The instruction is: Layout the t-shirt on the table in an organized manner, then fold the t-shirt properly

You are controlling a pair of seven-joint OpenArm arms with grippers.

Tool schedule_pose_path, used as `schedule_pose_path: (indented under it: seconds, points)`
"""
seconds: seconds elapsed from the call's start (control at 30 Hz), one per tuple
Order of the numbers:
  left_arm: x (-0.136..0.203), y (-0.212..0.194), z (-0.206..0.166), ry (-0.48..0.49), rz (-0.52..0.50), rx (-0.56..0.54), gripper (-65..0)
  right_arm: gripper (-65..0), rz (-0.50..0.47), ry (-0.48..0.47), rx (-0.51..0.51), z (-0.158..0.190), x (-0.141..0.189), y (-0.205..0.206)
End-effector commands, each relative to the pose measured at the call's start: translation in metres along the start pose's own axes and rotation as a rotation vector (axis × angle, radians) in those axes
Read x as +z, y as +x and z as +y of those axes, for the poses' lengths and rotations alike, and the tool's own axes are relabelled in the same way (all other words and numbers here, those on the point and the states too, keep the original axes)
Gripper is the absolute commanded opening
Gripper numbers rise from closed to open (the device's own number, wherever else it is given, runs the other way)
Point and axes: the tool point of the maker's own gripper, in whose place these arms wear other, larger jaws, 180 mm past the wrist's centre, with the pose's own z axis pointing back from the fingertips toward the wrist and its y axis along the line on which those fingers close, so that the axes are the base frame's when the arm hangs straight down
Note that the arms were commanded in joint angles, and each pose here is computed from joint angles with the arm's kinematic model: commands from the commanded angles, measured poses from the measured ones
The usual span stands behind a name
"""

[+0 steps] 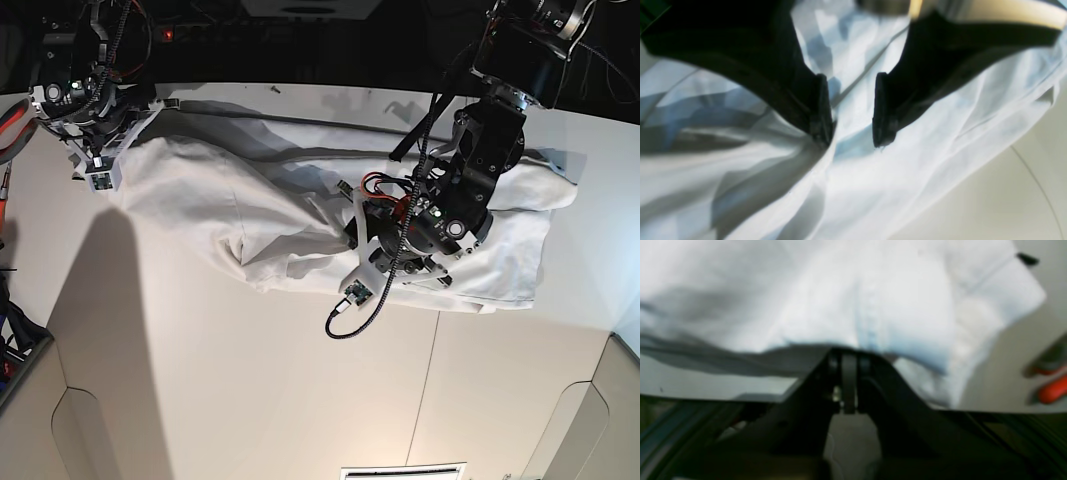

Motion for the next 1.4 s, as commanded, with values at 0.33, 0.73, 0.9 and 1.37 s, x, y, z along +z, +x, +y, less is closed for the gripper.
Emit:
schedule_pose_path:
  seconds: [0.33,0.73,0.9,1.37]
  points:
    - [0.017,0.036,0.005,0.017,-0.110,-0.027,-40.6,-65.0,-0.173,-0.083,0.041,-0.016,0.050,0.045]
    - [0.038,0.064,0.004,0.031,-0.205,-0.052,-40.6,-65.0,-0.305,-0.073,0.097,-0.015,0.059,0.081]
    - [0.038,0.064,0.004,0.032,-0.204,-0.053,-40.6,-36.6,-0.278,0.041,0.162,0.003,0.058,0.075]
    - [0.040,0.055,0.017,0.059,-0.190,-0.076,-40.6,-41.3,-0.307,0.161,-0.130,0.025,0.057,0.051]
